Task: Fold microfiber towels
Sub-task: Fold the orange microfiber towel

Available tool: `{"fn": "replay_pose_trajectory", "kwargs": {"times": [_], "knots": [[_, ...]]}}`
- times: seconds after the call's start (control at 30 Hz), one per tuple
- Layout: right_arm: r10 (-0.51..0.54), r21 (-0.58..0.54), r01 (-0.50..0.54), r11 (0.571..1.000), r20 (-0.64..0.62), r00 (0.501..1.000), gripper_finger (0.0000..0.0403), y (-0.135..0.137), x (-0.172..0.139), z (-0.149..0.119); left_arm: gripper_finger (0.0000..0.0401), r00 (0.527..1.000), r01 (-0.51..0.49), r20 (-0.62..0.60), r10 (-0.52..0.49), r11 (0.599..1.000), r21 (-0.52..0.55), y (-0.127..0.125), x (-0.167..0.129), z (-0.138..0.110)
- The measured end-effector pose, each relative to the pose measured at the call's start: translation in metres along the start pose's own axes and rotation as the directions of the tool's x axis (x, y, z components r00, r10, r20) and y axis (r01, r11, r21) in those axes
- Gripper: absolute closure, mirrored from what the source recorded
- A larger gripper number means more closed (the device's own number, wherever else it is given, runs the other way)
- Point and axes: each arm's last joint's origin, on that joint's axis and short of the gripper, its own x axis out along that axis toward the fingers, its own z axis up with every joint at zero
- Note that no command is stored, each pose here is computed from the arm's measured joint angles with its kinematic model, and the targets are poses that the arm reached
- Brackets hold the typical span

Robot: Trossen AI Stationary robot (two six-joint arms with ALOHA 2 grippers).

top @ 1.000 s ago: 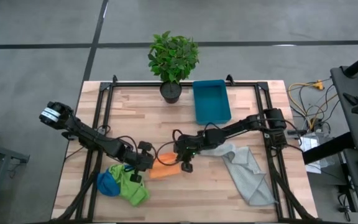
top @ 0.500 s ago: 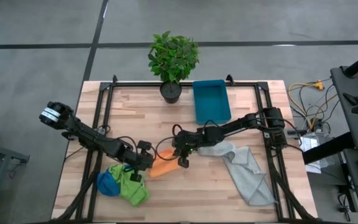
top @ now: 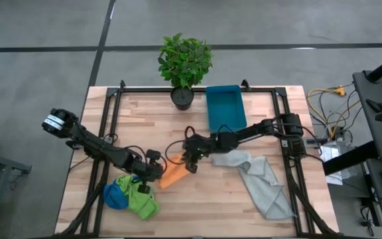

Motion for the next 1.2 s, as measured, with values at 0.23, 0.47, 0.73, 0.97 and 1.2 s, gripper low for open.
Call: {"fn": "replay_pose_trajectory", "kwargs": {"times": [0.23,0.47,0.73,0.97,1.2], "knots": [[0.256,-0.337,-0.230,0.913,0.036,0.966,0.0249,0.025,-0.002,0.005,0.0401,1.000,-0.012,-0.020,0.012,1.000,0.003,0.001,0.000,-0.002],[0.174,-0.454,-0.160,0.876,-0.010,0.985,0.0215,0.033,0.002,-0.008,0.0401,0.999,-0.032,-0.016,0.032,0.999,0.003,0.001,0.000,-0.002],[0.100,-0.522,-0.084,0.849,0.002,0.995,0.0192,0.021,0.003,-0.005,0.0401,0.999,-0.035,-0.015,0.035,0.999,0.001,0.001,0.000,-0.002],[0.195,-0.623,-0.141,0.769,0.018,0.981,0.0191,0.026,0.002,-0.002,0.0401,0.999,-0.036,-0.006,0.036,0.999,-0.002,0.002,-0.002,-0.001],[0.248,-0.709,-0.189,0.679,-0.021,0.968,0.0191,0.035,0.008,-0.011,0.0401,0.998,-0.068,0.000,0.068,0.997,-0.035,0.003,-0.003,-0.001]]}}
